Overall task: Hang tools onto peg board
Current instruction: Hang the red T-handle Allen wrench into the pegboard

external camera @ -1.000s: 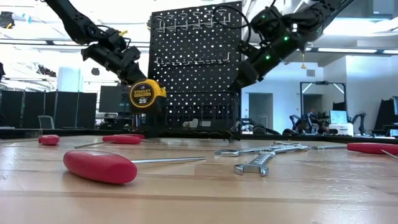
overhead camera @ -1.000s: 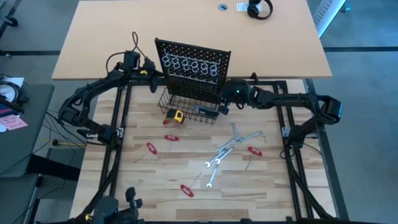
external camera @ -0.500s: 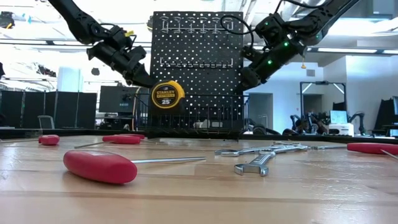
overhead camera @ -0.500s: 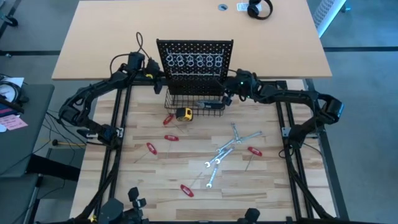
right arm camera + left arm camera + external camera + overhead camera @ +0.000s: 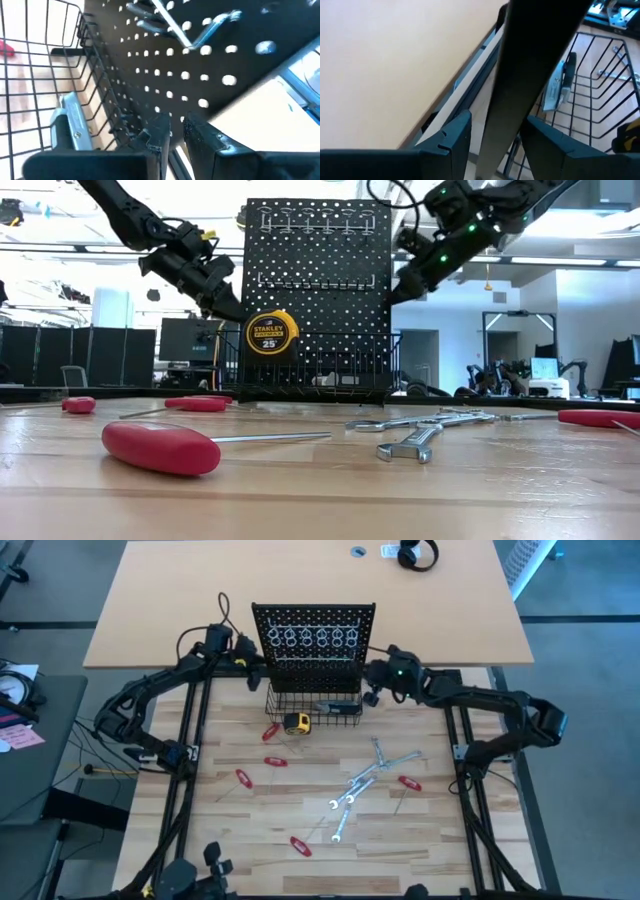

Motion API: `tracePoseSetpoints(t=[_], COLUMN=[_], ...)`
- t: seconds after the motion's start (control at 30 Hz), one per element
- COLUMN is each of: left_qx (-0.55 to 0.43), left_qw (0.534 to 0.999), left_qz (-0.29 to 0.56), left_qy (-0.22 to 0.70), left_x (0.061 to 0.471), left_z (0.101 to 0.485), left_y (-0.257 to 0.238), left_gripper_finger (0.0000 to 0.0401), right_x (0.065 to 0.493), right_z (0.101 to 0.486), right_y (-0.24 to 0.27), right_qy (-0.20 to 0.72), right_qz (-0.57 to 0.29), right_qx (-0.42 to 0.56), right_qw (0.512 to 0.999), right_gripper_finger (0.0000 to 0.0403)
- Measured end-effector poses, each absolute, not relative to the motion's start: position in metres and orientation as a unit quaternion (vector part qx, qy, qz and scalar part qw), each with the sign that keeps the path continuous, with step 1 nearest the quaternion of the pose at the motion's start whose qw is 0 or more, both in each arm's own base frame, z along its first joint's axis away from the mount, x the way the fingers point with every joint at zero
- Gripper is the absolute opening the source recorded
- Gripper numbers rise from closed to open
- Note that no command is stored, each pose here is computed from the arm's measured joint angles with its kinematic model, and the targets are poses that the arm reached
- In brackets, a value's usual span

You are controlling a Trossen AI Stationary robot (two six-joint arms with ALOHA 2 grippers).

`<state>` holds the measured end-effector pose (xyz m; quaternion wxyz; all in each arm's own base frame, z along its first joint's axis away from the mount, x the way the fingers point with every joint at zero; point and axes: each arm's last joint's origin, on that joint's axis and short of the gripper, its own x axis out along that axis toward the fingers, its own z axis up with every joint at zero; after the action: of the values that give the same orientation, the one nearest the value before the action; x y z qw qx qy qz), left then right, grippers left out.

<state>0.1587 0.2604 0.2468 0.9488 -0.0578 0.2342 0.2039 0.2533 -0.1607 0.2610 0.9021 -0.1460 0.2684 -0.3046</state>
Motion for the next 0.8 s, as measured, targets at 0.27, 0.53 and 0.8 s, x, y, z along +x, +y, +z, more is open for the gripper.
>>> tracePoseSetpoints(t=[0.27,0.53,0.8], left_qx=[-0.065,-0.044,-0.053], left_qw=[0.945,0.945,0.944], left_qz=[0.207,0.235,0.225], left_qy=[0.243,0.222,0.235], left_x=[0.158,0.16,0.161], left_z=[0.245,0.25,0.247], left_y=[0.26,0.264,0.261], left_gripper_finger=[0.0157,0.0157,0.0157], right_x=[0.252,0.261,0.261], right_z=[0.238,0.22,0.223], right_y=[-0.174,-0.192,-0.185], right_qy=[0.272,0.261,0.263], right_qz=[-0.289,-0.308,-0.307], right_qx=[-0.12,-0.118,-0.122], right_qw=[0.91,0.907,0.906], right_gripper_finger=[0.0069,0.0069,0.0069])
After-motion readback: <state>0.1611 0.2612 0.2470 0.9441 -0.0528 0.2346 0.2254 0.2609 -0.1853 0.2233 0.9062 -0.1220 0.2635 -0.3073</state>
